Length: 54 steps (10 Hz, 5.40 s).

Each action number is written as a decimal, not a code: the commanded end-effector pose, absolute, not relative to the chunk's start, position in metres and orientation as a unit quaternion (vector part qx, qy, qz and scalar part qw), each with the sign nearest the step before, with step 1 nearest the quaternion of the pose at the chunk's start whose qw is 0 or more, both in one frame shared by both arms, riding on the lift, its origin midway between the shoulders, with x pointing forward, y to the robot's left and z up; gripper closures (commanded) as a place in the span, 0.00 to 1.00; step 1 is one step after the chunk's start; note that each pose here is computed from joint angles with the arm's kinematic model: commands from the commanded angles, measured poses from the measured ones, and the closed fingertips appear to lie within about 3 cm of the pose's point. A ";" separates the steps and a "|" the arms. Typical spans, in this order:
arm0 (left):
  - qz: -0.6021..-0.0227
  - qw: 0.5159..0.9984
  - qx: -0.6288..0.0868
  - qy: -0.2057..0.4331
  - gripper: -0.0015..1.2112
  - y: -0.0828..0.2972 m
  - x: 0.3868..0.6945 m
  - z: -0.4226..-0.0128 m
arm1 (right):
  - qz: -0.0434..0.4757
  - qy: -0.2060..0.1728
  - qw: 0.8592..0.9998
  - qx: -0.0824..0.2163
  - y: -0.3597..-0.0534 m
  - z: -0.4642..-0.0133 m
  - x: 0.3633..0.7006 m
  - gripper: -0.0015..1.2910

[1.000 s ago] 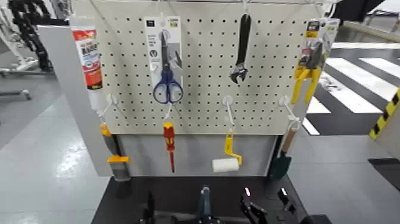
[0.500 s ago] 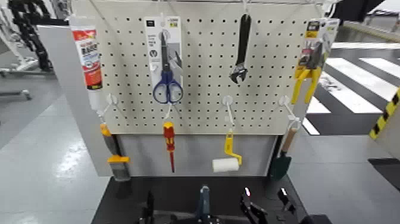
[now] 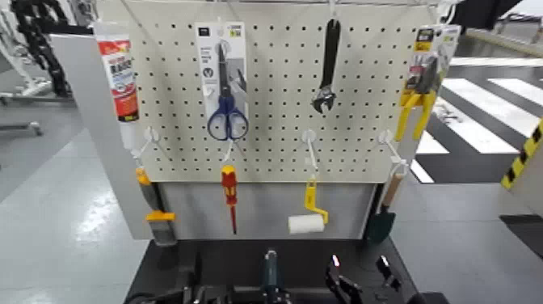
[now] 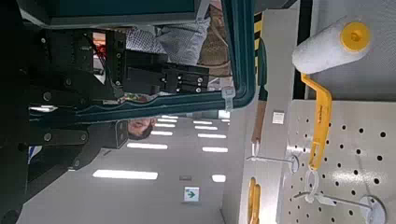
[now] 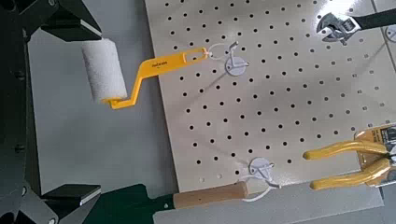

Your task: Place the crate on the table.

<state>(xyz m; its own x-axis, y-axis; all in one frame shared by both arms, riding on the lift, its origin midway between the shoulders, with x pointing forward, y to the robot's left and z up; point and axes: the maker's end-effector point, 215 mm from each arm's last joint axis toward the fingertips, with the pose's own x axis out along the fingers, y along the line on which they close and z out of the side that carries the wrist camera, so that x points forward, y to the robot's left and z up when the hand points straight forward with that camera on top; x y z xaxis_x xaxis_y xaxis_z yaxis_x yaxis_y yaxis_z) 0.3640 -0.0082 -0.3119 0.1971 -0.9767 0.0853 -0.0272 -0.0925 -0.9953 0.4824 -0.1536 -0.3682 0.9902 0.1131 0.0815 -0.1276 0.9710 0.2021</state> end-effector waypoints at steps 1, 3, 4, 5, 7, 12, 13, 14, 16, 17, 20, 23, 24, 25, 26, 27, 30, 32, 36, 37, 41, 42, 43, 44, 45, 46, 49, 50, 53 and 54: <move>-0.460 0.529 -0.558 0.443 0.98 -0.003 0.373 -0.316 | 0.060 -0.035 0.992 0.105 -0.154 -0.369 0.482 0.11; -0.457 0.547 -0.544 0.442 0.98 0.000 0.384 -0.318 | 0.059 -0.035 0.992 0.106 -0.154 -0.369 0.482 0.11; -0.458 0.552 -0.539 0.441 0.98 0.001 0.389 -0.317 | 0.060 -0.036 0.992 0.107 -0.153 -0.368 0.482 0.11; -0.458 0.559 -0.533 0.441 0.98 0.002 0.393 -0.319 | 0.059 -0.036 0.992 0.108 -0.153 -0.369 0.482 0.11; -0.457 0.567 -0.527 0.437 0.98 0.005 0.402 -0.322 | 0.059 -0.036 0.992 0.109 -0.153 -0.368 0.483 0.11; -0.478 0.597 -0.494 0.414 0.98 0.006 0.431 -0.325 | 0.061 -0.037 0.991 0.109 -0.150 -0.367 0.483 0.11; -0.481 0.599 -0.492 0.410 0.98 0.006 0.436 -0.325 | 0.061 -0.037 0.991 0.110 -0.151 -0.367 0.483 0.11; -0.481 0.603 -0.489 0.407 0.98 0.006 0.440 -0.325 | 0.062 -0.038 0.991 0.111 -0.149 -0.367 0.484 0.11; -0.487 0.606 -0.489 0.395 0.98 0.004 0.449 -0.324 | 0.063 -0.038 0.991 0.110 -0.150 -0.366 0.484 0.11; -0.486 0.609 -0.487 0.393 0.98 0.004 0.453 -0.324 | 0.062 -0.039 0.991 0.112 -0.149 -0.366 0.484 0.11; -0.491 0.609 -0.488 0.388 0.98 0.001 0.457 -0.324 | 0.064 -0.041 0.991 0.110 -0.149 -0.364 0.485 0.11; -0.491 0.608 -0.493 0.383 0.98 0.000 0.460 -0.326 | 0.065 -0.042 0.991 0.110 -0.149 -0.363 0.486 0.11; -0.489 0.608 -0.495 0.381 0.98 0.000 0.461 -0.327 | 0.066 -0.044 0.991 0.111 -0.148 -0.362 0.487 0.11; -0.487 0.610 -0.495 0.381 0.98 0.000 0.462 -0.328 | 0.066 -0.043 0.991 0.111 -0.148 -0.363 0.487 0.11; -0.485 0.611 -0.497 0.380 0.98 0.001 0.463 -0.330 | 0.067 -0.044 0.991 0.110 -0.148 -0.362 0.487 0.11; -0.485 0.610 -0.499 0.380 0.92 0.001 0.464 -0.330 | 0.067 -0.044 0.991 0.110 -0.148 -0.362 0.487 0.11; -0.488 0.606 -0.506 0.372 0.85 0.000 0.465 -0.328 | 0.066 -0.043 0.991 0.111 -0.148 -0.363 0.487 0.11; -0.488 0.605 -0.510 0.368 0.78 0.000 0.466 -0.328 | 0.066 -0.043 0.991 0.111 -0.148 -0.363 0.487 0.11; -0.493 0.598 -0.514 0.368 0.38 0.001 0.460 -0.326 | 0.065 -0.043 0.991 0.111 -0.149 -0.364 0.486 0.11; -0.488 0.603 -0.514 0.367 0.35 0.004 0.461 -0.328 | 0.065 -0.042 0.991 0.112 -0.149 -0.364 0.486 0.11; -0.438 0.710 -0.449 0.319 0.29 0.035 0.487 -0.339 | 0.063 -0.040 0.991 0.113 -0.150 -0.365 0.485 0.11; -0.425 0.745 -0.415 0.302 0.29 0.049 0.493 -0.340 | 0.062 -0.040 0.991 0.113 -0.151 -0.366 0.485 0.11; -0.400 0.784 -0.385 0.276 0.29 0.066 0.504 -0.345 | 0.062 -0.040 0.991 0.112 -0.150 -0.366 0.484 0.11; -0.359 0.820 -0.366 0.254 0.29 0.085 0.512 -0.351 | 0.061 -0.040 0.991 0.112 -0.152 -0.365 0.484 0.11; -0.309 0.859 -0.332 0.236 0.29 0.108 0.516 -0.361 | 0.060 -0.039 0.991 0.113 -0.153 -0.366 0.483 0.11; -0.274 0.888 -0.302 0.212 0.29 0.124 0.518 -0.365 | 0.058 -0.039 0.991 0.113 -0.154 -0.365 0.482 0.11; -0.196 0.951 -0.206 0.123 0.29 0.167 0.518 -0.360 | 0.057 -0.040 0.991 0.112 -0.155 -0.365 0.482 0.11; -0.165 0.969 -0.167 0.083 0.29 0.181 0.515 -0.353 | 0.056 -0.041 0.991 0.112 -0.156 -0.364 0.481 0.11; -0.119 0.991 -0.061 0.001 0.29 0.202 0.502 -0.333 | 0.055 -0.041 0.991 0.111 -0.158 -0.365 0.481 0.11; -0.113 0.993 -0.044 -0.007 0.29 0.201 0.496 -0.335 | 0.055 -0.041 0.992 0.110 -0.159 -0.365 0.481 0.11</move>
<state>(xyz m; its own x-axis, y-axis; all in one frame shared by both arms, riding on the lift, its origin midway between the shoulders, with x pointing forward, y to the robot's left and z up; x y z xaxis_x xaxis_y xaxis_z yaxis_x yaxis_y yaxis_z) 0.5003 0.2030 -0.3349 0.9748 -0.2227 0.0124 0.2226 0.9683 -0.1136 0.4808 -0.1586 -0.3646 0.9906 0.1002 0.0933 -0.1184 0.9693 0.2156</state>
